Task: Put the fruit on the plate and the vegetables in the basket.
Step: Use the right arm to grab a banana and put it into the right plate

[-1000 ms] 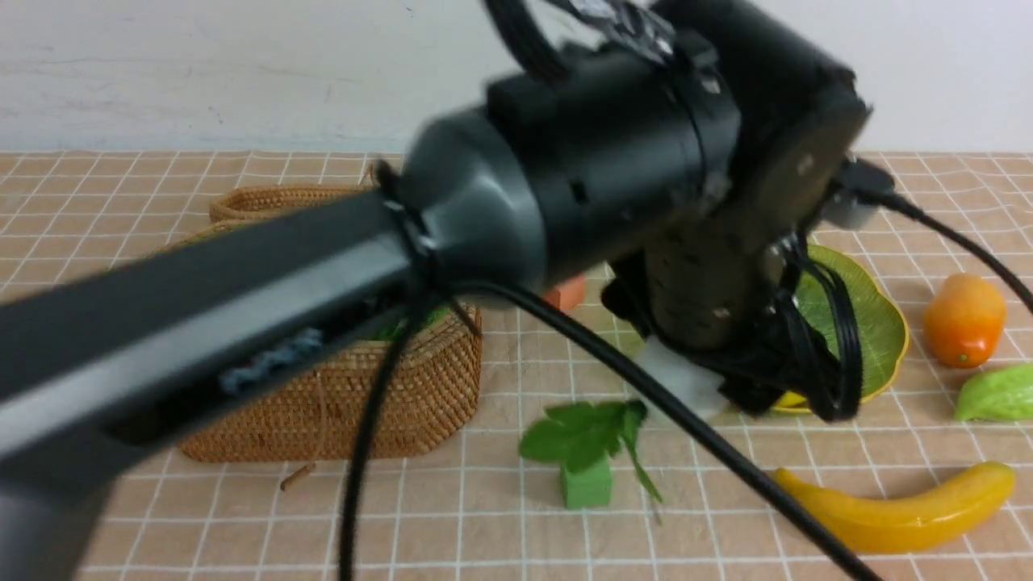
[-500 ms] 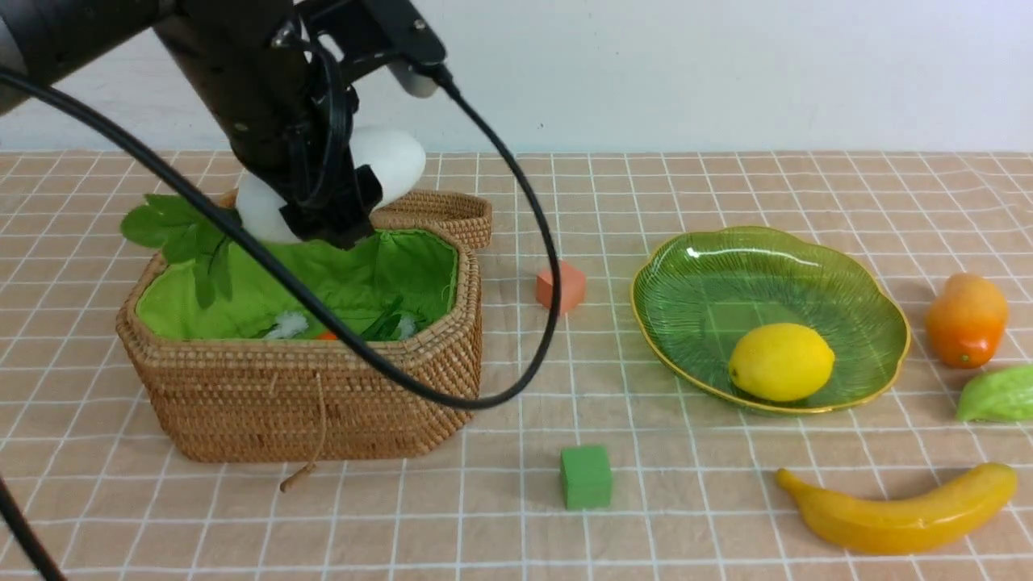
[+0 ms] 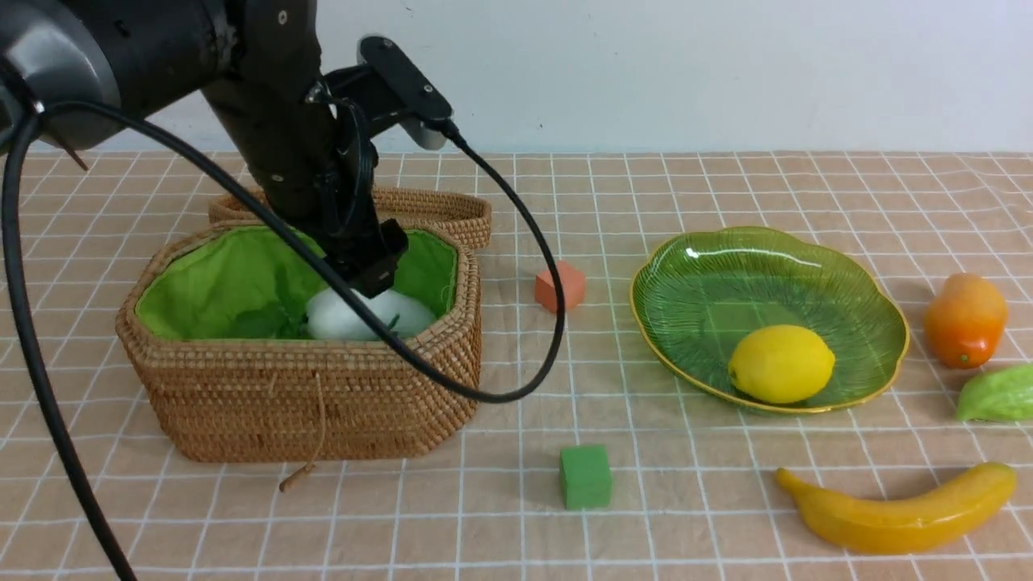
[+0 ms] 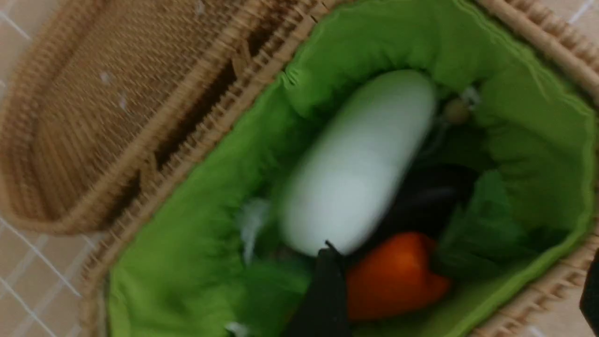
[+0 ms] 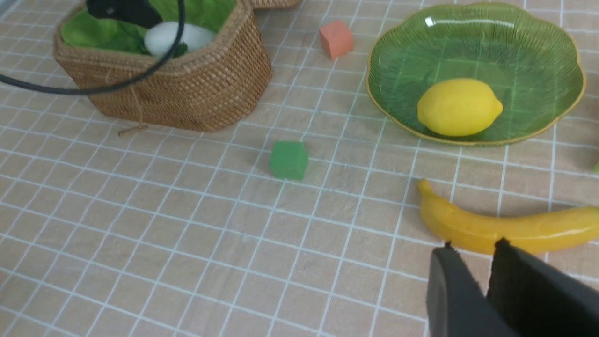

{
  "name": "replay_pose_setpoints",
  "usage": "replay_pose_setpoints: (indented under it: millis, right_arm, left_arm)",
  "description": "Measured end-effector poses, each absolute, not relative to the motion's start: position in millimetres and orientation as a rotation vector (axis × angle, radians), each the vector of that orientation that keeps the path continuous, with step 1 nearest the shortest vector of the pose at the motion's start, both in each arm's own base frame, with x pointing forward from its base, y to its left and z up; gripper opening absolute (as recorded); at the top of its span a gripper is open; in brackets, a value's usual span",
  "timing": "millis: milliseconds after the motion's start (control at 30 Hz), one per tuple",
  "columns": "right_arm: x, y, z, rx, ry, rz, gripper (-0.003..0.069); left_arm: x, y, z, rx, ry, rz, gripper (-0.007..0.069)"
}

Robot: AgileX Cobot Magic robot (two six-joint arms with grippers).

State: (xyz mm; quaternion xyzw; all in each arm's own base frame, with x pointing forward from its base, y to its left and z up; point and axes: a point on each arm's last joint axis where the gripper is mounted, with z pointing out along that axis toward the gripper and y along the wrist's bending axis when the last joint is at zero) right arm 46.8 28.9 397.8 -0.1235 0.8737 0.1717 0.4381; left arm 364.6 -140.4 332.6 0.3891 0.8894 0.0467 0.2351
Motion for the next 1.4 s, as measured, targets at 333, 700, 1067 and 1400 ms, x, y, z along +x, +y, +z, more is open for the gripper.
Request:
replay_pose_setpoints:
  millis: [333, 700, 1067, 1400]
  right_arm:
    - [138, 55, 365, -0.304, 2.457, 0.179, 0.015]
    - [227, 30, 296, 0.119, 2.799, -0.025, 0.0165]
    - [278, -9, 240, 0.691, 2.809, 0.215, 0.0469]
    - [305, -9, 177, 0.828, 2.919, 0.238, 0.0568]
  left_arm:
    - [291, -131, 407, 0.469, 2.535, -0.102, 0.0172]
    - [147, -114, 402, 0.656, 2.434, -0.275, -0.0013]
    - [96, -81, 340, 0.649, 2.255, -0.414, -0.0013]
    - [92, -78, 343, 0.641, 2.198, -0.433, -0.0013]
